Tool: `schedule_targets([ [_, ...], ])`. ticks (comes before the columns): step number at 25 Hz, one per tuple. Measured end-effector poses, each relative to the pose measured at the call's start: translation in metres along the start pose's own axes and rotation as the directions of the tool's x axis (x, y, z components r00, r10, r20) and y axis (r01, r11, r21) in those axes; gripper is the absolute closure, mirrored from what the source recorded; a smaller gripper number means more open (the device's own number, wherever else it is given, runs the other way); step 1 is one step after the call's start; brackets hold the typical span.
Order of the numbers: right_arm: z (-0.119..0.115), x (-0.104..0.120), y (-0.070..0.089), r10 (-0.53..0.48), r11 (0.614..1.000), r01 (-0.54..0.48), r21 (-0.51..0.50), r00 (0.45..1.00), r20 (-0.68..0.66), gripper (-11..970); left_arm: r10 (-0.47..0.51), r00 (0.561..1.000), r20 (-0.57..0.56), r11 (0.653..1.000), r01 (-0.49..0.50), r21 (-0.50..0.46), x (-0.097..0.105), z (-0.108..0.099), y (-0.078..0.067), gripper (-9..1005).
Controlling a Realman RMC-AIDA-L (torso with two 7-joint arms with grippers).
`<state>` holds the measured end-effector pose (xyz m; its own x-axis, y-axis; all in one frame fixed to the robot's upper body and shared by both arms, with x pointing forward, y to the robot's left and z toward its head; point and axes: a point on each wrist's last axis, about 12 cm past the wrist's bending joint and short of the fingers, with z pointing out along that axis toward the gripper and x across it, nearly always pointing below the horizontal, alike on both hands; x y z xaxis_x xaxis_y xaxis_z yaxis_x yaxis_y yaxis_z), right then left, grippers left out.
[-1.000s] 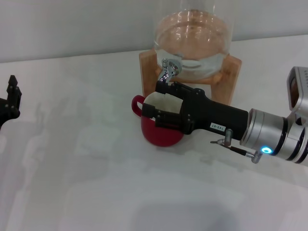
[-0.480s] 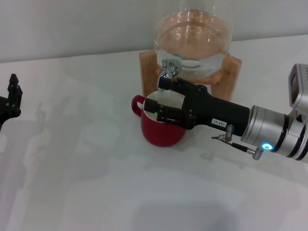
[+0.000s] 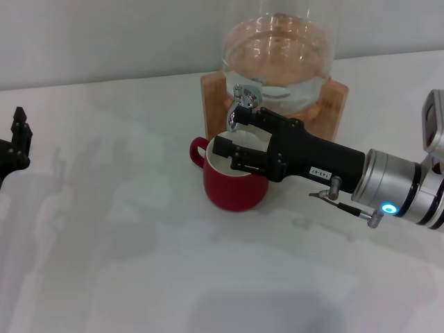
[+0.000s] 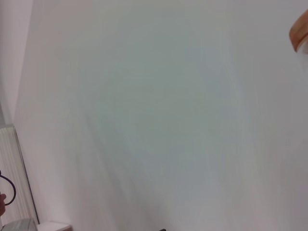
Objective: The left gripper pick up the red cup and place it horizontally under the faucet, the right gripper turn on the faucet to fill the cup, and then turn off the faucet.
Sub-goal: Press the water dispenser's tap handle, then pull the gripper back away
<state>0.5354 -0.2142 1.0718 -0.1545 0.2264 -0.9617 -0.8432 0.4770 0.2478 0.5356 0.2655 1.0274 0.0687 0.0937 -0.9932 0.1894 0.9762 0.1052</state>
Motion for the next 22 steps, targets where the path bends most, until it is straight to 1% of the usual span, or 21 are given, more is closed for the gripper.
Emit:
schedule_targets([
  [22,-0.0046,-0.0002,-0.001,-0.003,1.0,0.002,0.014,1.0,0.009,91,0.0,1.0,-0.007,1.0,0.0,0.002,0.0003,0.0014,-0.0004,505],
])
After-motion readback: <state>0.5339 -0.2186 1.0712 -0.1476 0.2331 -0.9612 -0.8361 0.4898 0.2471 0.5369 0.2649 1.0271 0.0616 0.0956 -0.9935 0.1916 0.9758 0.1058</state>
